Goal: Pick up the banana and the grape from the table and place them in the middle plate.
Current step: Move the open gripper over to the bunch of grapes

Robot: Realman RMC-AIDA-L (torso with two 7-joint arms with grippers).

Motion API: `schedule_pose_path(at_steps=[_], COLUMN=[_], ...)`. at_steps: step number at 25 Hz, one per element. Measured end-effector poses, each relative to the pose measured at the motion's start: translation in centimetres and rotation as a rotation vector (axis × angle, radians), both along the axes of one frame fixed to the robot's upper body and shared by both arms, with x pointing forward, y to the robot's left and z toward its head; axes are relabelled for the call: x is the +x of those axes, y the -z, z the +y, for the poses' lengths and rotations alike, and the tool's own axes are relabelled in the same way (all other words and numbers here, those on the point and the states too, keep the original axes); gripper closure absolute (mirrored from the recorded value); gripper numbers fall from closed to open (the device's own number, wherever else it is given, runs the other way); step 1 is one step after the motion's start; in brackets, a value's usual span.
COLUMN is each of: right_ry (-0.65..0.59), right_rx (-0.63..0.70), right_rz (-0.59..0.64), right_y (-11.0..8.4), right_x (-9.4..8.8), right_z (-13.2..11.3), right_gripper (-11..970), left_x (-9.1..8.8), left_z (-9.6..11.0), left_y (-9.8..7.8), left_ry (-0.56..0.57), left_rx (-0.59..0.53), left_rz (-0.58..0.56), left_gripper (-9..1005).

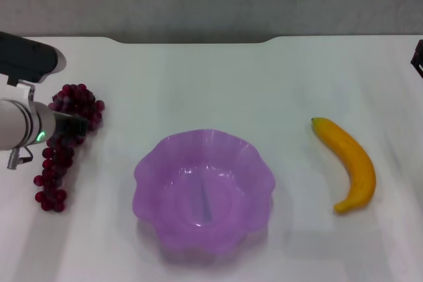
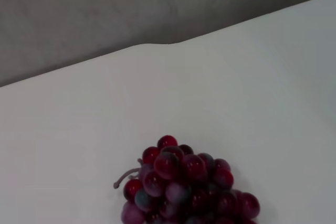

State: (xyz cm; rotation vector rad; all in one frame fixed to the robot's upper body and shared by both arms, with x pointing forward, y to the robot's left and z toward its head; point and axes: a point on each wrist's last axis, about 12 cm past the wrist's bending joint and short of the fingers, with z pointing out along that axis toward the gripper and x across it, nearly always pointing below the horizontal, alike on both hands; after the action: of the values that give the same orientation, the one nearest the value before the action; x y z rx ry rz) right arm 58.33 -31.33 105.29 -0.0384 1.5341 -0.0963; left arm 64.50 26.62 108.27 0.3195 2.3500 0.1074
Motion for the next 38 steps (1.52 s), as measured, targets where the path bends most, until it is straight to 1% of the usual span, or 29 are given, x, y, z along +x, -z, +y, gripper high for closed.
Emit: schedule_pose_path(at_steps=[5,10,13,19,26,34,38], right_ry=[-0.001,-0.007,-0.008,-0.009,-0.012,-0.015,-0.016], right_rx=[0.001,0.0,0.0,0.0,0.003,0.005,0.006], right_rz=[-0.001,-0.001,-0.001,0.001,0.001,-0.001,0.001], right_y=[0.0,-0.1,-0.1,-0.1,-0.1,-0.2,-0.1], right_x=[0.0,0.1,0.1,0.1,0.2,0.3,0.3], right_z=[0.0,0.2,0.2,0.2,0.4,0.5,0.5], right_gripper=[72,72,72,72,72,72,72], left_x=[0.1,0.0,0.1,0.2,0.4,0.6,0.4], left_z=[0.2,0.4,0.6,0.8,0.9,1.1,1.4], left_y=[-0.1,0.0,0.2,0.9,2.2,2.7,3.3], left_ry=[-0.006,-0.014,-0.018,-0.016,-0.025,-0.037,-0.044], left_rx=[0.0,-0.001,-0.001,0.011,0.027,0.03,0.042], left_rz=[-0.008,-0.007,-0.013,-0.045,-0.024,-0.038,-0.028], left_gripper=[738,505,258,103,108,114,117])
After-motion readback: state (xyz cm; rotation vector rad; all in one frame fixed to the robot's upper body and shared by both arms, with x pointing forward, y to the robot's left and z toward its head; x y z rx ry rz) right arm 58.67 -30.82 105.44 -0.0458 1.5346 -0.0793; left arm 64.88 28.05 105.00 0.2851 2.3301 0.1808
